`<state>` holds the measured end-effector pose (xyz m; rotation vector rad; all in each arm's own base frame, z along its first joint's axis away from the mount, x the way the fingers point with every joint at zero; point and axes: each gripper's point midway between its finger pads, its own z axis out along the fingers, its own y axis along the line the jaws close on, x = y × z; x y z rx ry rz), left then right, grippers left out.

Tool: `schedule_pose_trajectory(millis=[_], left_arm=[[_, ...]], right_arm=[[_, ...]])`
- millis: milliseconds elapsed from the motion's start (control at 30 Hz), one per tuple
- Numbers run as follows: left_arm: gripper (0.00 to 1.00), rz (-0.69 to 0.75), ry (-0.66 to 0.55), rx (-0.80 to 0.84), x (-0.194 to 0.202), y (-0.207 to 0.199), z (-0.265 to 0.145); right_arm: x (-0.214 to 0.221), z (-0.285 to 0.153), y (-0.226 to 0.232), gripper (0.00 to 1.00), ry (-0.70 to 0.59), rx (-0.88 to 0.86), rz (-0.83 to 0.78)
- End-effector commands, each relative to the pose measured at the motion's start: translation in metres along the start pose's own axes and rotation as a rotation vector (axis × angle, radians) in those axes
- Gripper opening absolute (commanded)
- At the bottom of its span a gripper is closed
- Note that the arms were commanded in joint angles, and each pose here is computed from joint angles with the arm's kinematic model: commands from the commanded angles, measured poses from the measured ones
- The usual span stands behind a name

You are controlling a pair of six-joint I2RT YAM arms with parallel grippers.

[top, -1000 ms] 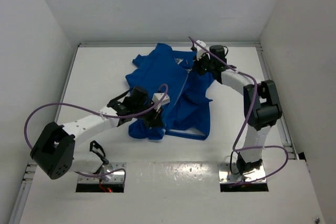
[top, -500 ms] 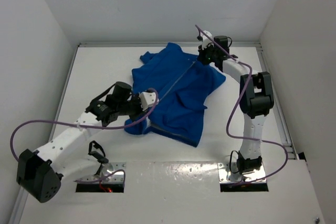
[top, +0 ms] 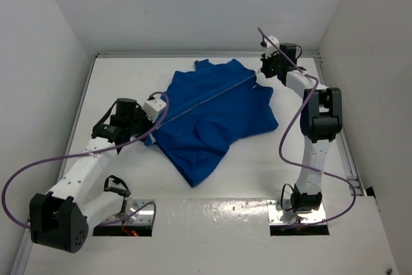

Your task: Zip up the jacket

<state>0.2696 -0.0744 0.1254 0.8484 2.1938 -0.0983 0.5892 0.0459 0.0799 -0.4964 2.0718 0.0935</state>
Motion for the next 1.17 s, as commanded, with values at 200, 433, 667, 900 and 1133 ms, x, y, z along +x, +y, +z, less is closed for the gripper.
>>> schedule_pose_trajectory(millis=[200,433,667,900,1133], left_arm=[[0.0,-0.295,0.17,-0.178,0.038,0.077,0.015],[0.38,-0.312,-0.002,0.021,-0.032,0.073,0.035],[1.0,-0.298,-0.237,0.016,-0.147,0.082,0.011],[1.0,-0.438,-0.118,-0.117,-0.141,0.108,0.007],[1.0,-0.549,-0.107,-0.175,-0.086,0.131,0.01]], right_arm=[[-0.005,-0.069,-0.13,0.0,-0.041,0.343,-0.029],[-0.015,-0.084,-0.093,0.35,-0.073,0.172,-0.006],[-0.036,-0.123,-0.038,0.73,-0.111,-0.029,0.036],[-0.004,-0.198,-0.011,0.83,-0.021,-0.078,0.153],[0.071,-0.253,-0.005,0.87,0.032,-0.026,0.241]])
